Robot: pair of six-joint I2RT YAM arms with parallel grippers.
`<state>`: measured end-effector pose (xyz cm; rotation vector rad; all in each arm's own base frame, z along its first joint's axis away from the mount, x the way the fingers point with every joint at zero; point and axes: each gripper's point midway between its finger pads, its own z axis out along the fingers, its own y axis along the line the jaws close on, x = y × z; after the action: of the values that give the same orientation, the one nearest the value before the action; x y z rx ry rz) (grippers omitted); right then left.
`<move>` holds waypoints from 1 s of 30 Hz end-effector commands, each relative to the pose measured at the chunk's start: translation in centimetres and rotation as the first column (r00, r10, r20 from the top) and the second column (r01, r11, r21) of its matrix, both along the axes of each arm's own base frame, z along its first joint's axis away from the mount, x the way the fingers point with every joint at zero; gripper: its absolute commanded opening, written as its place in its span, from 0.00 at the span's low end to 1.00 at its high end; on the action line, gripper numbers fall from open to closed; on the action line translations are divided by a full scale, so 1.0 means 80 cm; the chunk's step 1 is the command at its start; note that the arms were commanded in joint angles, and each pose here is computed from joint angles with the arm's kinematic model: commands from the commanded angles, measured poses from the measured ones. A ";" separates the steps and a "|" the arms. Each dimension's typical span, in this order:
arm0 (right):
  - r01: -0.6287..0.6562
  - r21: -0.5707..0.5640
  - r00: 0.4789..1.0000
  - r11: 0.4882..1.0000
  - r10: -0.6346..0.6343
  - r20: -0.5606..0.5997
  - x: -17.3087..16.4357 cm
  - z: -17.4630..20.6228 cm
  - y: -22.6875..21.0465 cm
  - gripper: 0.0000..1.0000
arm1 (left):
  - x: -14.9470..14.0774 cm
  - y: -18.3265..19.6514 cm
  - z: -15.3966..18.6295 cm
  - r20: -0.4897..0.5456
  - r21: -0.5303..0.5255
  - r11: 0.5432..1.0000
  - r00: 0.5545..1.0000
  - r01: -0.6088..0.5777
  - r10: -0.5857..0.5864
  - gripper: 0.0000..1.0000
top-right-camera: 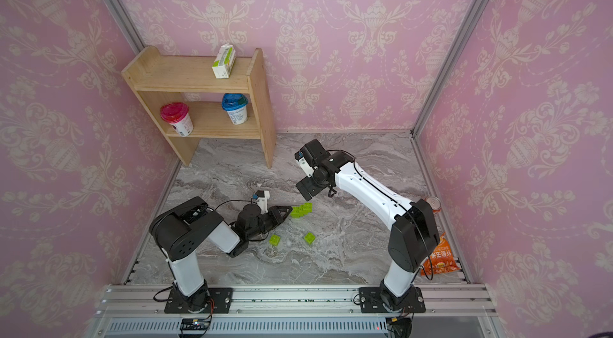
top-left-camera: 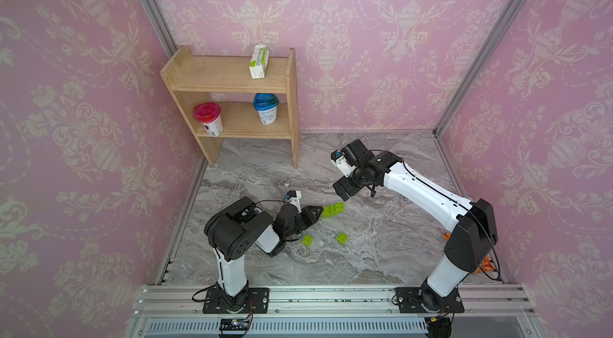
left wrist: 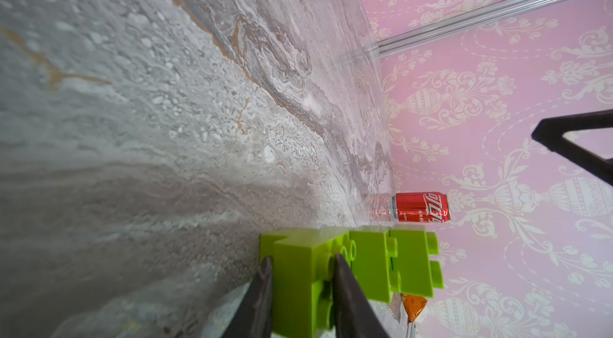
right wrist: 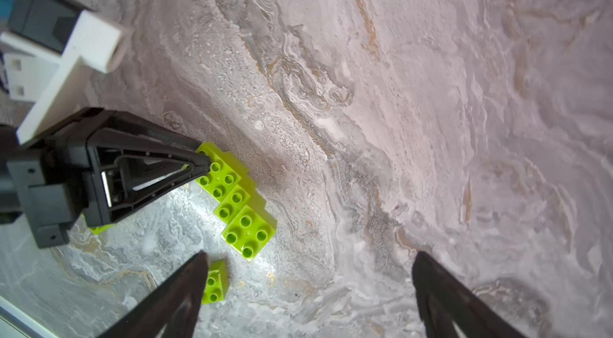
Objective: Assemble the letter v with lego
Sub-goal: Assemble the lego brick with the lego brick.
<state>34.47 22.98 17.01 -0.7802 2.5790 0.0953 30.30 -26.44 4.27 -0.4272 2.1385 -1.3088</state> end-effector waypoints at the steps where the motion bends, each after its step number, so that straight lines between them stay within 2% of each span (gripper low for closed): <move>1: 0.290 0.050 0.953 0.956 -0.283 -0.109 -0.004 -0.021 -0.008 1.00 | 0.000 0.017 -0.026 -0.044 0.040 0.996 0.996 -0.077 0.079 0.20; 6: 0.378 0.092 0.915 0.921 -0.357 -0.189 -0.011 -0.048 0.011 0.96 | -0.002 0.018 -0.029 -0.046 0.030 0.996 0.995 -0.090 0.091 0.20; 19: 0.352 0.021 0.914 0.936 -0.338 -0.225 -0.027 -0.082 0.031 0.81 | -0.005 0.021 -0.038 -0.059 0.054 0.994 0.993 -0.095 0.099 0.22; 30: 0.341 -0.016 0.911 0.940 -0.334 -0.243 -0.032 -0.100 0.031 0.74 | -0.005 0.021 -0.041 -0.060 0.047 0.994 0.993 -0.098 0.101 0.21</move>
<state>32.65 25.73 10.13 -0.3071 2.8618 0.1704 30.88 -25.87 4.15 -0.5023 2.0656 -1.3077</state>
